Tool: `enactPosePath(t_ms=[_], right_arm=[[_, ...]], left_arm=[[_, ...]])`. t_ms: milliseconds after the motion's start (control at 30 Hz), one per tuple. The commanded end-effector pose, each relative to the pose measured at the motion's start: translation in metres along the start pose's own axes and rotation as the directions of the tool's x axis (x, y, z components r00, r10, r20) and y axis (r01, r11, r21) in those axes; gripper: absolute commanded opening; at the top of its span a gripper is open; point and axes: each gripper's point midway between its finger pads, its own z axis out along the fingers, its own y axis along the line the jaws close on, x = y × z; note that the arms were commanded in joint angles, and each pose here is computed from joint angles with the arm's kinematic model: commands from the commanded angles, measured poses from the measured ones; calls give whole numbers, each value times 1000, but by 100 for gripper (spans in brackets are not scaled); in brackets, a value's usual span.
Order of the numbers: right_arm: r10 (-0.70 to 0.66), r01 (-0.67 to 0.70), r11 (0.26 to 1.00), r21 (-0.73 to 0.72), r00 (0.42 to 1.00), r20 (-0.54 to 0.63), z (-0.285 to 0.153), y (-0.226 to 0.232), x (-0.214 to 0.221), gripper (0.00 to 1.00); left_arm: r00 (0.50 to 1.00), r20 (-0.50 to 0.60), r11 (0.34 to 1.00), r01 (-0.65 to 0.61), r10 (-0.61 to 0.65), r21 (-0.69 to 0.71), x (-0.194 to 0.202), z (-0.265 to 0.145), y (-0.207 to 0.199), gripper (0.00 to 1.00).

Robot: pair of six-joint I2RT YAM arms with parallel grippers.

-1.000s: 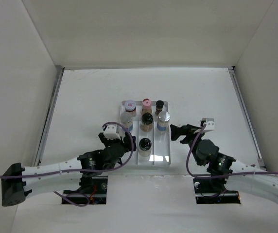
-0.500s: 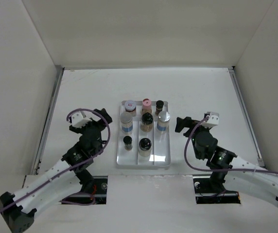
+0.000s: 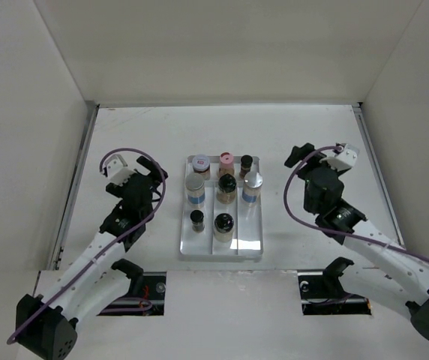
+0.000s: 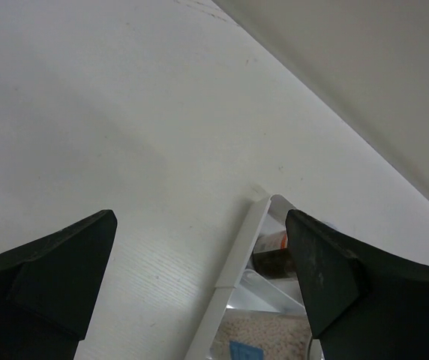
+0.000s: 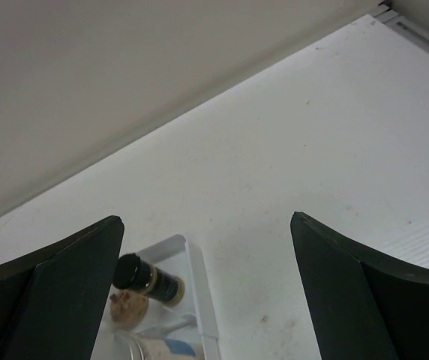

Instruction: Organize the condiment bottles

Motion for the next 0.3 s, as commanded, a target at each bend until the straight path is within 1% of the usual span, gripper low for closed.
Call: enactPosePath(t_ms=[0,100,167,267], right_arm=[[59,-59,998,-5,998,38,14,11,-23,100],[40,-40,999,15,999,10,19,7,-10,100],[11,-10,1000,29,1000,-18,21,2,8,100],[-52,54,998,23,995,-83,21,2,36,100]], left_arm=[[999,-43,996,36,-32,82,-12,-9,-31,100],[995,-95,993,10,1,120,-3,-11,-45,100],[992,-125,991,-12,29,135,7,-12,-53,100],[977,-190,992,-85,101,93,29,-5,-50,100]])
